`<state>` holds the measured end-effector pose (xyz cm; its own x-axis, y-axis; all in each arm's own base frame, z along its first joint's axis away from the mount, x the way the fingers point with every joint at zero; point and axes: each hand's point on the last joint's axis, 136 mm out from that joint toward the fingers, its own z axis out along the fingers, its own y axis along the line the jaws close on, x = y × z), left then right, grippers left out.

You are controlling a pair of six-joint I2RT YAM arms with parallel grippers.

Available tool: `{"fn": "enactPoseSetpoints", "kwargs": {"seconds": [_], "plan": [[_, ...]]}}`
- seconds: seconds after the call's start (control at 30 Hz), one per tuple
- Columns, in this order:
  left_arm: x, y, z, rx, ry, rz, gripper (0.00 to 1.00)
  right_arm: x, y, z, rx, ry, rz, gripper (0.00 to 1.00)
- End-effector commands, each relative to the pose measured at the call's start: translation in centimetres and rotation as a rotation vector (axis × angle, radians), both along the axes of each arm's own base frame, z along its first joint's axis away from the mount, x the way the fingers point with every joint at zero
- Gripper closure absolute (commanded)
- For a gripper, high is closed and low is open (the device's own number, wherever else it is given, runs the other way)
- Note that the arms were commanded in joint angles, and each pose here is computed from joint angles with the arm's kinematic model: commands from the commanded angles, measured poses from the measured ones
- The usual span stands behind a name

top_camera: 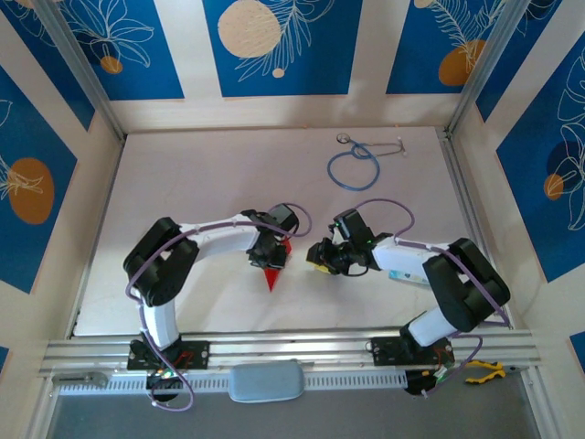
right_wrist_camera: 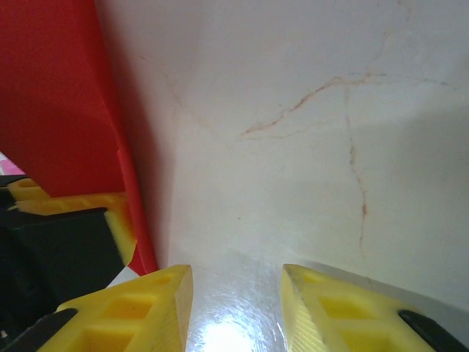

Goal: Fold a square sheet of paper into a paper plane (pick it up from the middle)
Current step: Move a paper plane to the center of the table.

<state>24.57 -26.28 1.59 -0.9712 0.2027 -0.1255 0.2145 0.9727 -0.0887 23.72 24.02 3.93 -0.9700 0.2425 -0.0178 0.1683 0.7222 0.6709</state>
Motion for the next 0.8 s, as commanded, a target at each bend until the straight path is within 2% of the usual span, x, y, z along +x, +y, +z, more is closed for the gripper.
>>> {"fn": "enactPoseSetpoints", "kwargs": {"seconds": [0.0, 0.27, 0.4, 0.47, 0.77], "plan": [[0.0, 0.9, -2.7, 0.104, -0.005, 0.045, 0.76, 0.4, -0.3, 2.2, -0.012, -0.082, 0.012, 0.63], [0.1, -0.3, -3.8, 0.138, -0.005, 0.094, 0.70, 0.6, -3.3, 4.4, -0.023, -0.178, -0.038, 0.60], [0.1, -0.4, -4.2, 0.148, -0.009, 0.132, 0.69, 0.4, -4.8, 4.9, 0.002, -0.186, -0.052, 0.59], [0.1, -0.5, -4.2, 0.140, -0.011, 0.157, 0.64, 0.3, -5.5, 5.1, 0.011, -0.188, -0.056, 0.59], [0.4, -0.5, -3.8, 0.168, -0.030, 0.197, 0.56, -0.2, -6.7, 5.9, 0.048, -0.201, -0.056, 0.58]]}}
